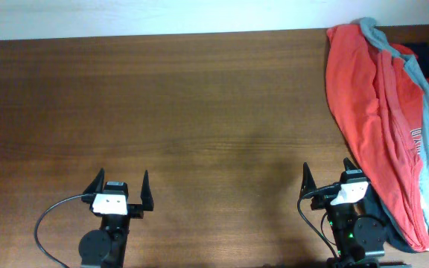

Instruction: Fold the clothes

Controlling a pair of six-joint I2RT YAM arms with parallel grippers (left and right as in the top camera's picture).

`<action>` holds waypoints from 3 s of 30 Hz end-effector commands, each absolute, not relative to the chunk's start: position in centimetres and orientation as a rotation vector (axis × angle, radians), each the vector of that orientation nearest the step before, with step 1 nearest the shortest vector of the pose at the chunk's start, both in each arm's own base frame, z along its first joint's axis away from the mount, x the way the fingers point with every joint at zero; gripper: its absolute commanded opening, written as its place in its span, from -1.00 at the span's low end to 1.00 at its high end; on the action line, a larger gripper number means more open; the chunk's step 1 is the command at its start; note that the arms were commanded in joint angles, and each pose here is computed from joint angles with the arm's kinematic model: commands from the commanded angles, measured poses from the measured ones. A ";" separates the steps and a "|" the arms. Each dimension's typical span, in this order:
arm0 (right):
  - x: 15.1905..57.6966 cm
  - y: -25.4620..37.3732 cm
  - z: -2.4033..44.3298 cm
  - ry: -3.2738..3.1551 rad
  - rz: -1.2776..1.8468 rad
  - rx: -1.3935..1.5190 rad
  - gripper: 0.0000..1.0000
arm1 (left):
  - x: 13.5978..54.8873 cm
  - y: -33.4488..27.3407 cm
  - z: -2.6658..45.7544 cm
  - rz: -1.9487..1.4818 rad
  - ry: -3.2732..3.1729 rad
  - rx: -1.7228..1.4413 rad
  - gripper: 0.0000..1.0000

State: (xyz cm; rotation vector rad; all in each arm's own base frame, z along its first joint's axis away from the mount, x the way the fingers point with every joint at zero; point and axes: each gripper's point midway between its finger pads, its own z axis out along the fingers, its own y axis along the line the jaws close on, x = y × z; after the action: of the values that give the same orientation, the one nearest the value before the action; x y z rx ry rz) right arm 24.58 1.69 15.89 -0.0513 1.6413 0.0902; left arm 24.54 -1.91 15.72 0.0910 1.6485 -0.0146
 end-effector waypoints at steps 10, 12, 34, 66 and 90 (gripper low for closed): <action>24.6 1.5 15.7 1.643 0.085 -0.045 0.97 | 24.5 -1.8 15.7 0.000 1.645 0.095 0.98; 24.6 1.5 15.7 1.643 0.084 -0.045 0.97 | 24.5 -1.8 15.7 0.000 1.645 0.096 0.98; 24.6 1.5 15.7 1.643 0.084 -0.045 0.97 | 24.5 -1.8 15.7 0.000 1.645 0.095 0.98; 24.6 1.5 15.7 1.643 0.085 -0.045 0.97 | 24.5 -1.8 15.7 0.000 1.645 0.095 0.98; 23.6 1.0 24.0 1.753 0.071 -0.005 0.97 | 25.9 -2.3 26.2 -0.050 1.610 0.079 0.98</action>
State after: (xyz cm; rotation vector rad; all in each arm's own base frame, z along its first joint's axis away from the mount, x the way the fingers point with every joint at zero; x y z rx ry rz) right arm 23.40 1.44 21.37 -0.0362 1.7355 0.0839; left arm 24.74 -2.07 24.38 0.0778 1.5699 -0.0367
